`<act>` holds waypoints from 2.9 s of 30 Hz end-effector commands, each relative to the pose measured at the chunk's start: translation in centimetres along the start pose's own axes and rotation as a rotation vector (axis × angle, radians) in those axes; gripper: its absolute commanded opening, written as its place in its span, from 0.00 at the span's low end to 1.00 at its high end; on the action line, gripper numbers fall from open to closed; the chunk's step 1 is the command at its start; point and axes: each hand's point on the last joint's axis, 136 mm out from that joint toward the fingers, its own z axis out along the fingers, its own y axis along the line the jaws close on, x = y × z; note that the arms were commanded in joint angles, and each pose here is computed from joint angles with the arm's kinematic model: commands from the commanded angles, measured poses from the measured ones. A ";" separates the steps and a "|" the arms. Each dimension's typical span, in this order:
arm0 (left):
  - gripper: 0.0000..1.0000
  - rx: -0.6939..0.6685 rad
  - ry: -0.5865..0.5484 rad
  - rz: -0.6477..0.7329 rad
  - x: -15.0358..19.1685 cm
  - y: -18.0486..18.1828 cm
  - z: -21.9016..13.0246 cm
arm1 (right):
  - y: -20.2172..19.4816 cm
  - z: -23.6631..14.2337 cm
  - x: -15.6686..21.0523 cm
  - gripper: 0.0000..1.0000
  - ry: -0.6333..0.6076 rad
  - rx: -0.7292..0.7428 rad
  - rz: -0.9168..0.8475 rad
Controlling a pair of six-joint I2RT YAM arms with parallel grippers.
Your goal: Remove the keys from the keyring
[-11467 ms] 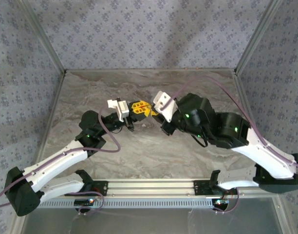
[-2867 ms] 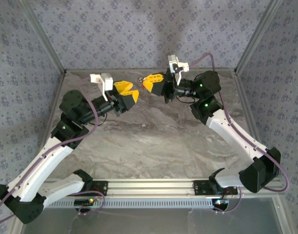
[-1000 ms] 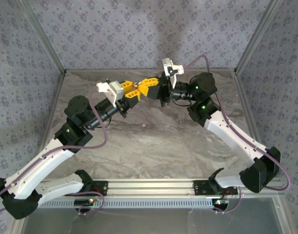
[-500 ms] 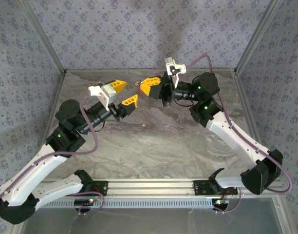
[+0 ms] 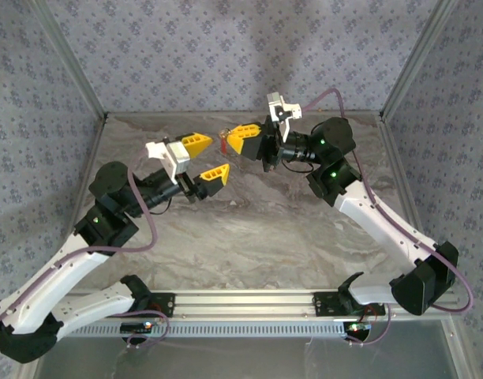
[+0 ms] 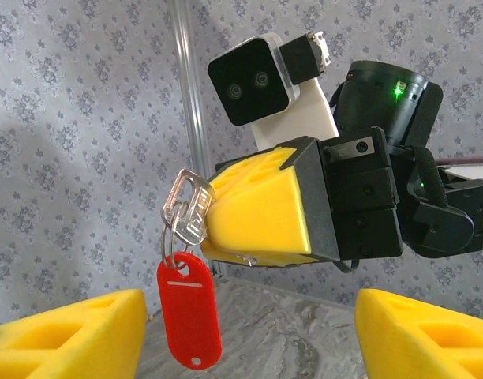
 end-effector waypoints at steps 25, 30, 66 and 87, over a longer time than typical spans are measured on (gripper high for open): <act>0.70 0.054 -0.066 0.000 -2.3 -1.1 0.4 | 0.5 0.3 0.6 0.00 0.025 -0.006 -0.021; 0.68 0.056 -0.069 -0.002 -2.4 -1.2 0.5 | 0.2 0.3 0.4 0.00 0.018 0.023 -0.043; 0.70 -0.043 -0.048 -0.025 -1.3 -0.4 -0.6 | -0.6 -0.6 -0.1 0.00 0.016 0.172 -0.130; 0.76 0.024 -0.018 -0.072 -0.4 -1.4 0.9 | 1.0 -0.1 0.7 0.00 0.031 0.089 -0.157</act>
